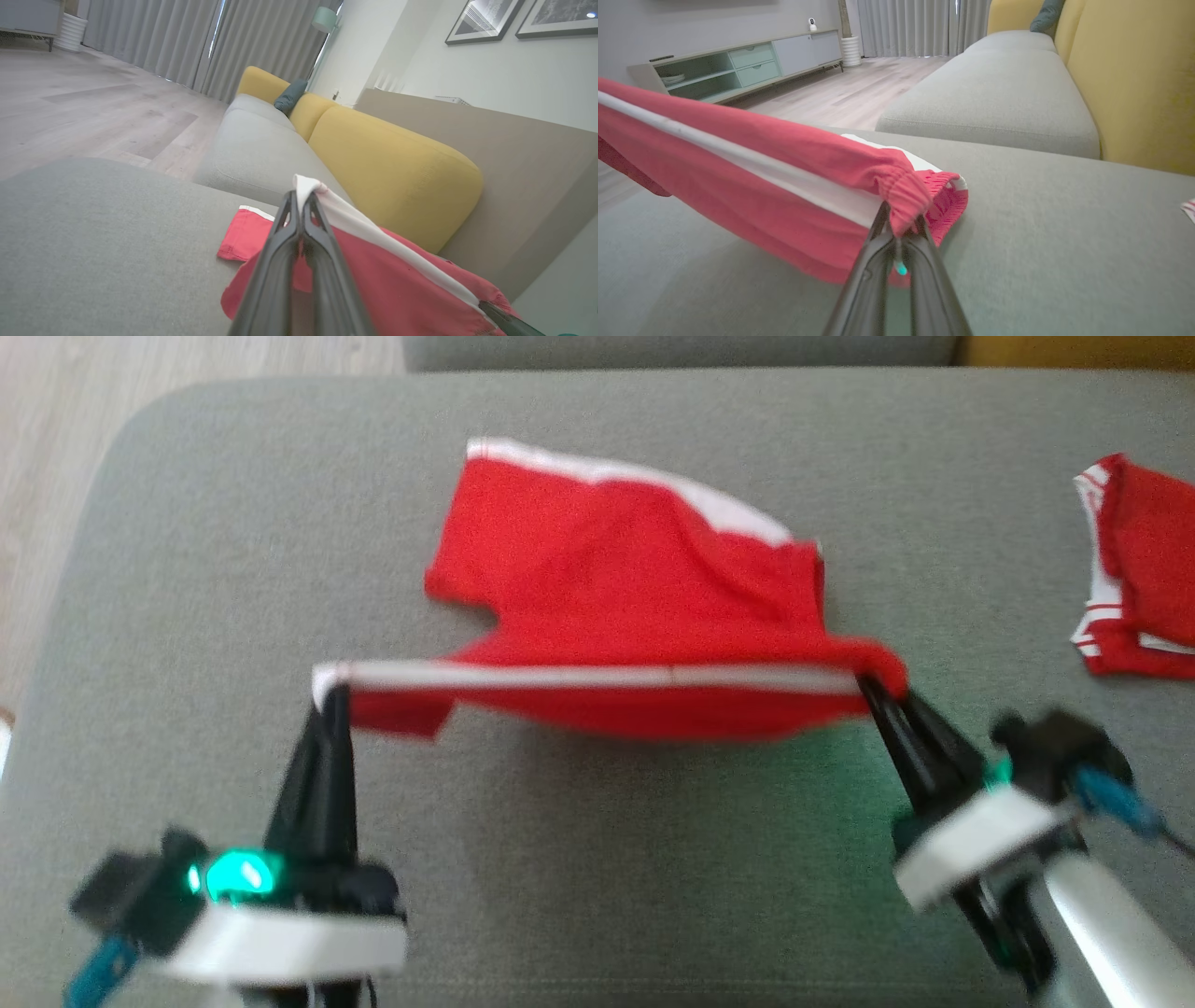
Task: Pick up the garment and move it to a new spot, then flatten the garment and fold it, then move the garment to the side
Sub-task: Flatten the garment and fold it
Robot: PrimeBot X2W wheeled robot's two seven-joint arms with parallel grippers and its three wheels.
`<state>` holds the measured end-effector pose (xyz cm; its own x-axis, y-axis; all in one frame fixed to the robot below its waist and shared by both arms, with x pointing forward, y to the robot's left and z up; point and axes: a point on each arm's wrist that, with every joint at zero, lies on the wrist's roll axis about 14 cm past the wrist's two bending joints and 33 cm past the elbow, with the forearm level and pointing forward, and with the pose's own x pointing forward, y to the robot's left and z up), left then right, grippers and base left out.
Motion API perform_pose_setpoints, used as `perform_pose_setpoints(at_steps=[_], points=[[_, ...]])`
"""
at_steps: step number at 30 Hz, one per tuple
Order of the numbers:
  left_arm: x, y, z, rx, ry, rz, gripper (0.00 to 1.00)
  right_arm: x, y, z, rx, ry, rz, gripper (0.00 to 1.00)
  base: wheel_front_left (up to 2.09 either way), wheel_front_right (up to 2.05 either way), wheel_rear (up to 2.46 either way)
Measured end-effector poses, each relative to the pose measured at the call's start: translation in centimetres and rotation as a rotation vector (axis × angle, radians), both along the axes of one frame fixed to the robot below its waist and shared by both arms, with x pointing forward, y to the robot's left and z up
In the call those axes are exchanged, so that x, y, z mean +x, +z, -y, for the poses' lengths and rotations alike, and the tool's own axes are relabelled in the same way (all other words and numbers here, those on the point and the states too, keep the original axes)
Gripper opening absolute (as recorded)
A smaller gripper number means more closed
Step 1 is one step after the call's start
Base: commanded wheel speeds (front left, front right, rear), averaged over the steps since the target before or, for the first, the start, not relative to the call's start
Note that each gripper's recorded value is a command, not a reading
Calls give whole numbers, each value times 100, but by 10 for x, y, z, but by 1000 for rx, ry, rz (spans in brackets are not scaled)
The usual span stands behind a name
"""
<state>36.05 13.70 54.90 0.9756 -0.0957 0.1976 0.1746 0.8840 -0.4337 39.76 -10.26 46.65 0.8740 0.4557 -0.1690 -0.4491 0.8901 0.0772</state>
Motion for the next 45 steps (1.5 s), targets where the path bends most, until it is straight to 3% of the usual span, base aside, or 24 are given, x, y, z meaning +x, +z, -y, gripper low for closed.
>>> perform_pose_setpoints(at_steps=[7,17,32,45], points=[[-29,-7,13,35,-64,-66,0,-52,8,23,-4,-51,-75,0,0,0,0],[-13,-37,21,49,-113,-164,0,-62,-7,14,49,-78,-171,0,0,0,0],[122,-76,45,264,-265,-192,0,13,-44,7,110,-200,-187,0,0,0,0],[178,-134,75,363,-362,-295,0,48,-74,24,92,-262,-204,0,0,0,0]])
